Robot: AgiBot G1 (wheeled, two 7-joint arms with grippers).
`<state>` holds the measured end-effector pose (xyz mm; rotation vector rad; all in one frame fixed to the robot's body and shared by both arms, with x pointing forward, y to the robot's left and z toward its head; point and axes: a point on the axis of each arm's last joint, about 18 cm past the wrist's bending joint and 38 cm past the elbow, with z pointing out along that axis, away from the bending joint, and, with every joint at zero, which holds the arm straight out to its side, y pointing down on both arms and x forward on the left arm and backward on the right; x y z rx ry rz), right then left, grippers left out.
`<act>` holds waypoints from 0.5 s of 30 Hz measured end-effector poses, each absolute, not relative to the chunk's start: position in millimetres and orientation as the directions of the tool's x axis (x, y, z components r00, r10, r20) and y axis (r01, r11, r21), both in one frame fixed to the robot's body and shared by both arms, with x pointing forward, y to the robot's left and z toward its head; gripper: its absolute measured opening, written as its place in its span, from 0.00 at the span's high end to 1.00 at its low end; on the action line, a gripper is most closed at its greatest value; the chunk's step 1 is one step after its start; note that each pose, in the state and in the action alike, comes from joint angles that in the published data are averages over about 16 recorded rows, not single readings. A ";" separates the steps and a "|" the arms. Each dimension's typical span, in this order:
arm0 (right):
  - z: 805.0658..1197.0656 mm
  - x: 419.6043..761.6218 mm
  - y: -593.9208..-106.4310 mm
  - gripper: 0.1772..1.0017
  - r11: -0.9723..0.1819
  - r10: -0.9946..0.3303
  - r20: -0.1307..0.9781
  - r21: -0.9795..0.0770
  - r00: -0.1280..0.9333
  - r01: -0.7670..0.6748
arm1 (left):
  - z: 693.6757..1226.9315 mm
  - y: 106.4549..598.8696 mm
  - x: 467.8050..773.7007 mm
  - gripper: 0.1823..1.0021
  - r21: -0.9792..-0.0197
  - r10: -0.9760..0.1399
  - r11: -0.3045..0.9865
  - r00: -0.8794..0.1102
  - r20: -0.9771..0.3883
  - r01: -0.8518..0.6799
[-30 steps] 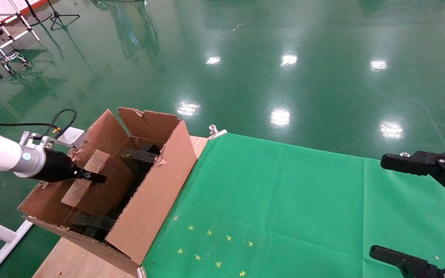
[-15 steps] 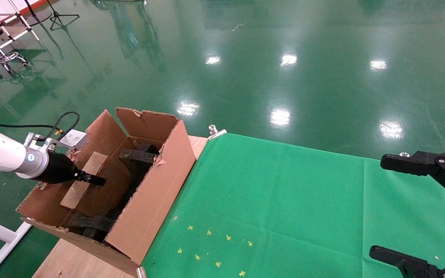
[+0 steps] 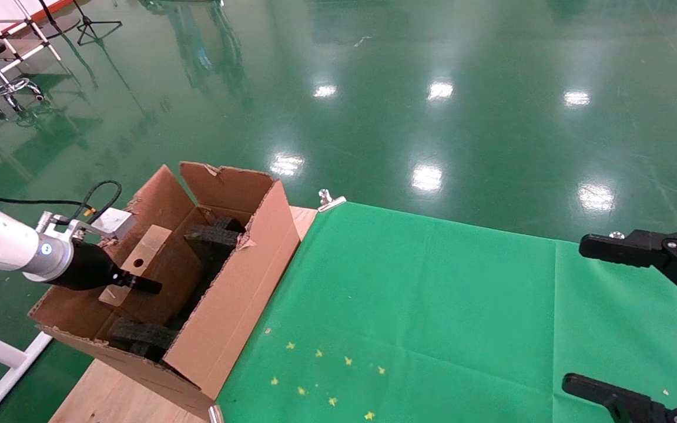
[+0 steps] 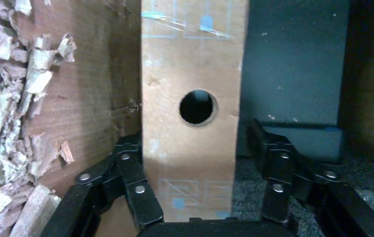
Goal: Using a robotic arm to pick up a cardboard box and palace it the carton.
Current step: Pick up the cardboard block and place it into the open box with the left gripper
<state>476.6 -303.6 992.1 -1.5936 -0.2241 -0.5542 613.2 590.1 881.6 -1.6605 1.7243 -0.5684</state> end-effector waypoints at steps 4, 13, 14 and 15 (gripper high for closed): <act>992.1 476.6 -303.6 0.00 -0.111 -0.183 0.475 -0.880 0.860 0.462 | 884.1 589.8 613.5 0.42 -0.717 -0.986 0.098 0.030 -0.164 -0.691; 992.1 476.7 -303.6 0.00 -0.111 -0.183 0.475 -0.880 0.860 0.462 | 903.2 587.9 614.3 0.20 -0.744 -0.985 0.134 -0.005 -0.172 -0.655; 992.1 476.7 -303.6 0.00 -0.111 -0.183 0.475 -0.880 0.860 0.462 | 906.0 586.8 614.0 0.18 -0.749 -0.985 0.141 -0.017 -0.171 -0.647; 992.1 476.7 -303.6 0.00 -0.111 -0.183 0.475 -0.880 0.860 0.462 | 909.3 585.5 613.7 0.16 -0.756 -0.985 0.149 -0.031 -0.169 -0.637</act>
